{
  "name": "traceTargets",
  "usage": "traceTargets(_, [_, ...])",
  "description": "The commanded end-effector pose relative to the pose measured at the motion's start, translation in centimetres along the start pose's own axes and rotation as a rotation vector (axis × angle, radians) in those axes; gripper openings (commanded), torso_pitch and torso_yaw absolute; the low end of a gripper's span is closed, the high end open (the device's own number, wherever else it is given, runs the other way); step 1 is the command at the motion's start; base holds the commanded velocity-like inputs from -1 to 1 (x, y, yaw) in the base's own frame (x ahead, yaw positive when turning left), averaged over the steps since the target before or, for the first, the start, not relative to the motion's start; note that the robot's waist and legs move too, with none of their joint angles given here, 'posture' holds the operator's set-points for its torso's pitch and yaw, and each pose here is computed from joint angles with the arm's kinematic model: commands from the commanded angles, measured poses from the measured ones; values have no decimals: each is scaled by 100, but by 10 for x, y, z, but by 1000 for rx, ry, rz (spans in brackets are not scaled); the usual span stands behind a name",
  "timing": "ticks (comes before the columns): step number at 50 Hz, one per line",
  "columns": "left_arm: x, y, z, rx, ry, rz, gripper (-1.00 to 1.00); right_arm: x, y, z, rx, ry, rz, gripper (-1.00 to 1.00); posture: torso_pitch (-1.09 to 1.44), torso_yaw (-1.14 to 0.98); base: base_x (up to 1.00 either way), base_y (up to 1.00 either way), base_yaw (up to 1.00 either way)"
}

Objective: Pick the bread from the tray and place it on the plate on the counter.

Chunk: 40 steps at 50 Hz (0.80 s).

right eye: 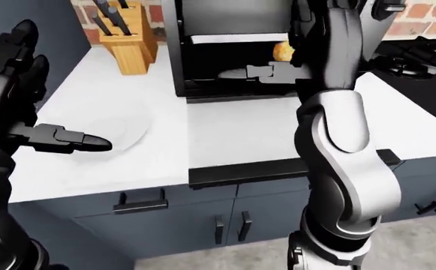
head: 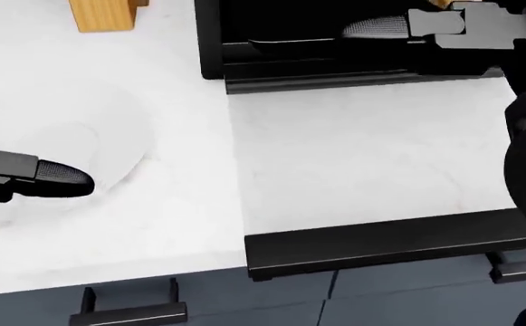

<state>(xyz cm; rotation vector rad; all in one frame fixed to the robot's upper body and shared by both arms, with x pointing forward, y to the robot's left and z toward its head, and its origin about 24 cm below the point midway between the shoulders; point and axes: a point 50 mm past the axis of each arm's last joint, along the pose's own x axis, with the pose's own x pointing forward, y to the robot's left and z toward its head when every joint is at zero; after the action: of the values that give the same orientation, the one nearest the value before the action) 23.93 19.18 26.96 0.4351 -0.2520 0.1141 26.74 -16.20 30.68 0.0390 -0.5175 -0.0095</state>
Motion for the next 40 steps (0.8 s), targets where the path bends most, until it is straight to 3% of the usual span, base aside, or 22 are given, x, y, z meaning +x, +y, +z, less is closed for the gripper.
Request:
traceTargets(1, [-3, 8, 9, 18, -54, 55, 100, 0, 3, 18, 6, -90, 23, 100, 0, 0, 0, 0, 0])
traceTargets(14, [-5, 9, 7, 19, -51, 61, 100, 1, -12, 36, -28, -122, -30, 100, 0, 0, 0, 0, 0])
traceTargets(29, [-5, 9, 6, 19, -50, 60, 100, 1, -45, 51, -136, -106, -123, 100, 0, 0, 0, 0, 0])
traceTargets(34, [-7, 10, 5, 19, -46, 57, 100, 8, -58, 50, -233, -54, -176, 100, 0, 0, 0, 0, 0])
traceTargets(40, [-6, 8, 3, 19, -43, 54, 100, 14, -70, 45, -290, 30, -245, 100, 0, 0, 0, 0, 0])
